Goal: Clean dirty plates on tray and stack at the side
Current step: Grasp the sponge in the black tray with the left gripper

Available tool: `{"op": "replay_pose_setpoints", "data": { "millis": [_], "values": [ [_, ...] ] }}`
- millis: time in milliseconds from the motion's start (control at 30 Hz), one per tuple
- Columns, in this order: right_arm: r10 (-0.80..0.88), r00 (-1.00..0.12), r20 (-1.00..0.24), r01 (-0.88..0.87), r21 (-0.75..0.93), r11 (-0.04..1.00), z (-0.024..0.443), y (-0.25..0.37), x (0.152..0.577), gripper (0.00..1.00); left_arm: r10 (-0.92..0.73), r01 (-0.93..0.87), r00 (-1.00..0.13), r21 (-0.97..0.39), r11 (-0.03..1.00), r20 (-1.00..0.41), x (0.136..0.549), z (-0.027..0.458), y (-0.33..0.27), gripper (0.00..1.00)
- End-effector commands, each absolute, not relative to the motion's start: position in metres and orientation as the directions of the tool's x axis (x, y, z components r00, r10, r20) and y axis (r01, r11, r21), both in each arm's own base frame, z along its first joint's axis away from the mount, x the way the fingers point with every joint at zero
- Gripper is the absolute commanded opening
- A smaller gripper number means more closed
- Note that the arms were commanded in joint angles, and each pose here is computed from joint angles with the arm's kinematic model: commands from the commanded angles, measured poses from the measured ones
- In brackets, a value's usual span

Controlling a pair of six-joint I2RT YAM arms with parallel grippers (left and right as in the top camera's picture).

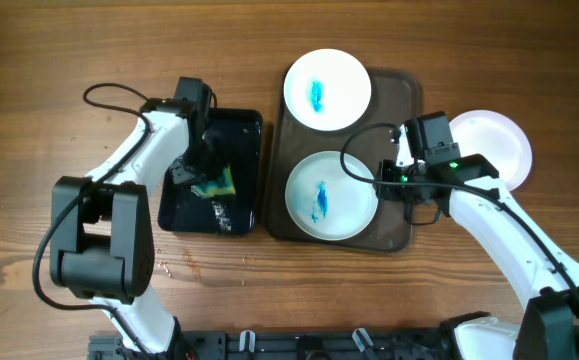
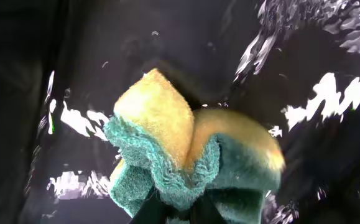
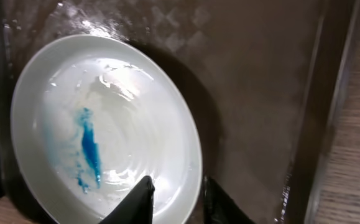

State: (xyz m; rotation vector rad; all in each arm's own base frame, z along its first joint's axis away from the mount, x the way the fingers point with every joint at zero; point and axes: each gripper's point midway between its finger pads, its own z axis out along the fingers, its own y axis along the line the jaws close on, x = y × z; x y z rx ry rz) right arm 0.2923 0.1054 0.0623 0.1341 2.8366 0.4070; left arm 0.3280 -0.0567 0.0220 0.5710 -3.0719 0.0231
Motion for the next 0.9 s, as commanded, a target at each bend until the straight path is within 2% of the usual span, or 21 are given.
{"op": "replay_pose_setpoints", "data": {
  "millis": [0,167,367,533,567,633,667,733,800,867],
  "values": [
    [0.136,-0.946,-0.294,0.070,0.224,0.972,0.068,0.094,0.299,0.26,-0.343,-0.338,-0.933,-0.065,0.939,-0.110,0.353,0.085,-0.060,0.04],
    [0.131,-0.951,-0.281,0.069,0.219,0.973,0.067,0.093,0.296,0.25,-0.326,-0.306,-0.918,-0.123,0.944,-0.224,0.358,0.136,-0.061,0.04],
    [0.131,-0.952,-0.277,0.071,0.217,0.974,0.065,0.093,0.296,0.04,-0.326,-0.307,-0.921,-0.118,0.944,-0.214,0.354,0.137,-0.060,0.04],
    [0.127,-0.964,-0.233,0.080,0.203,0.976,0.045,0.092,0.293,0.04,-0.325,-0.305,-0.922,-0.123,0.944,-0.211,0.354,0.137,-0.061,0.04],
    [0.125,-0.966,-0.226,0.080,0.200,0.977,0.042,0.092,0.293,0.06,-0.325,-0.303,-0.923,-0.132,0.944,-0.207,0.353,0.137,-0.063,0.04],
    [0.075,-0.971,-0.228,0.026,0.208,0.978,0.036,0.097,0.296,0.28,-0.316,-0.291,-0.927,-0.146,0.946,-0.202,0.353,0.137,-0.069,0.04],
    [0.059,-0.973,-0.223,0.009,0.216,0.976,0.034,0.099,0.296,0.35,-0.307,-0.281,-0.930,-0.147,0.948,-0.204,0.353,0.137,-0.072,0.04],
    [0.045,-0.977,-0.206,-0.003,0.226,0.974,0.027,0.103,0.296,0.35,-0.282,-0.250,-0.938,-0.170,0.953,-0.200,0.352,0.138,-0.086,0.04],
    [0.044,-0.981,-0.189,0.001,0.221,0.975,0.019,0.102,0.296,0.29,-0.250,-0.208,-0.950,-0.219,0.953,-0.187,0.349,0.139,-0.106,0.04],
    [0.043,-0.985,-0.167,0.006,0.217,0.976,0.010,0.102,0.295,0.29,-0.214,-0.163,-0.958,-0.254,0.953,-0.189,0.347,0.141,-0.128,0.04]
  ]
}}
